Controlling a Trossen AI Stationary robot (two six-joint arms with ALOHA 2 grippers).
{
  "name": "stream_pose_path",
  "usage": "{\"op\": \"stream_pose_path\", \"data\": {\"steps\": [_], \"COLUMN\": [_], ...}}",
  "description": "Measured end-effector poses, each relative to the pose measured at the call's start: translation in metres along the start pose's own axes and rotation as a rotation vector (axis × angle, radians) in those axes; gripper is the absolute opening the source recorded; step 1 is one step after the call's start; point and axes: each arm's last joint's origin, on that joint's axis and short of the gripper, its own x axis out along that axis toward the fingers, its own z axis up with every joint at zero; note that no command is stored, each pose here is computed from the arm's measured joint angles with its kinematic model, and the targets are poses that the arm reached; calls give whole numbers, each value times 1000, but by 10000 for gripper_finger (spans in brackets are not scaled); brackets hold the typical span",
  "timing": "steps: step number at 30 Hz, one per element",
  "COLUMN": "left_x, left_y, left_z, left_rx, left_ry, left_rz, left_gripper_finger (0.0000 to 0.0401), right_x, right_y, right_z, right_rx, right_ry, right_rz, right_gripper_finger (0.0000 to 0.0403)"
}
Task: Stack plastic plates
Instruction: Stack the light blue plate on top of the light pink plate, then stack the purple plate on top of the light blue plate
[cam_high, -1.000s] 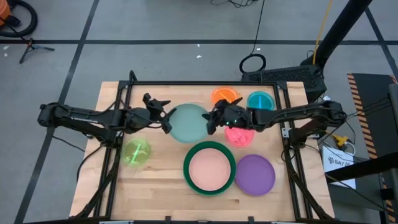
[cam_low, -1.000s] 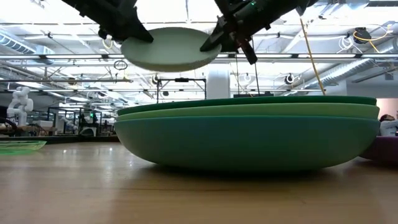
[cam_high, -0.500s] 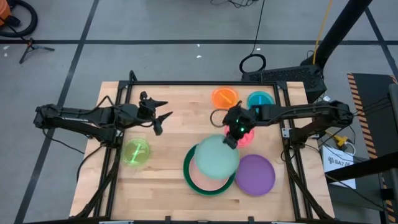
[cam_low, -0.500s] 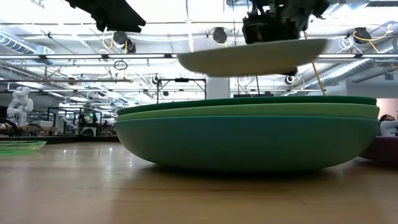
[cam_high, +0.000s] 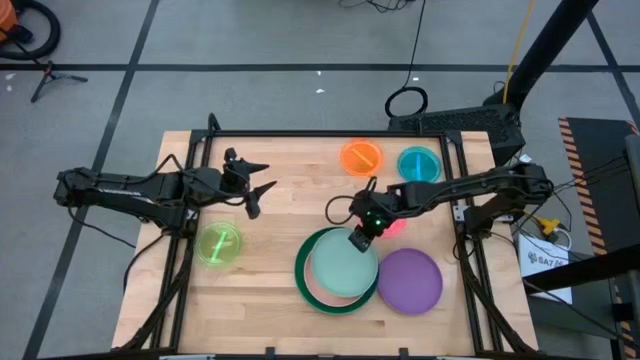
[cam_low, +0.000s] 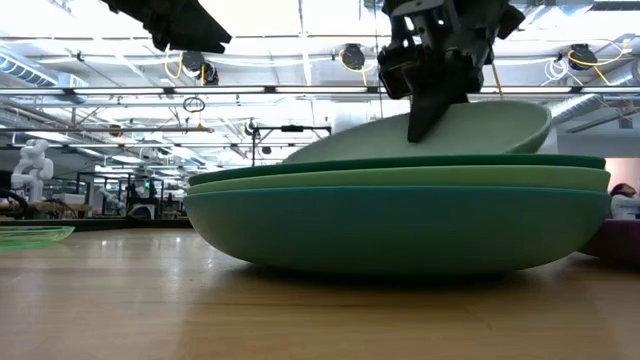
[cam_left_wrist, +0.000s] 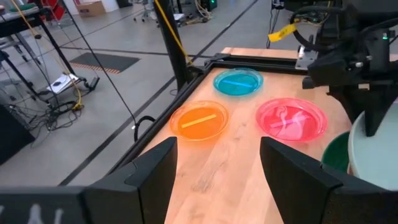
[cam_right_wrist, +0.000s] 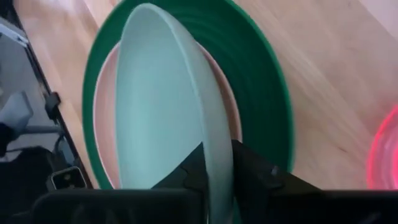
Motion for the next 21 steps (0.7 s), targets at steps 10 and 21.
{"op": "stream_pose_path", "data": {"steps": [10, 21], "left_x": [0, 0], "left_y": [0, 0], "left_z": [0, -2], "left_rx": [8, 56], "left_ry": [1, 15], "left_rz": [-1, -2], "left_gripper_finger": [234, 234], "right_x": [-1, -3], "right_y": [5, 1], "right_z": [5, 10], "right_rx": [30, 151], "right_ry": [-115, -134], "right_rz": [-13, 0], "right_gripper_finger": [128, 167]}}
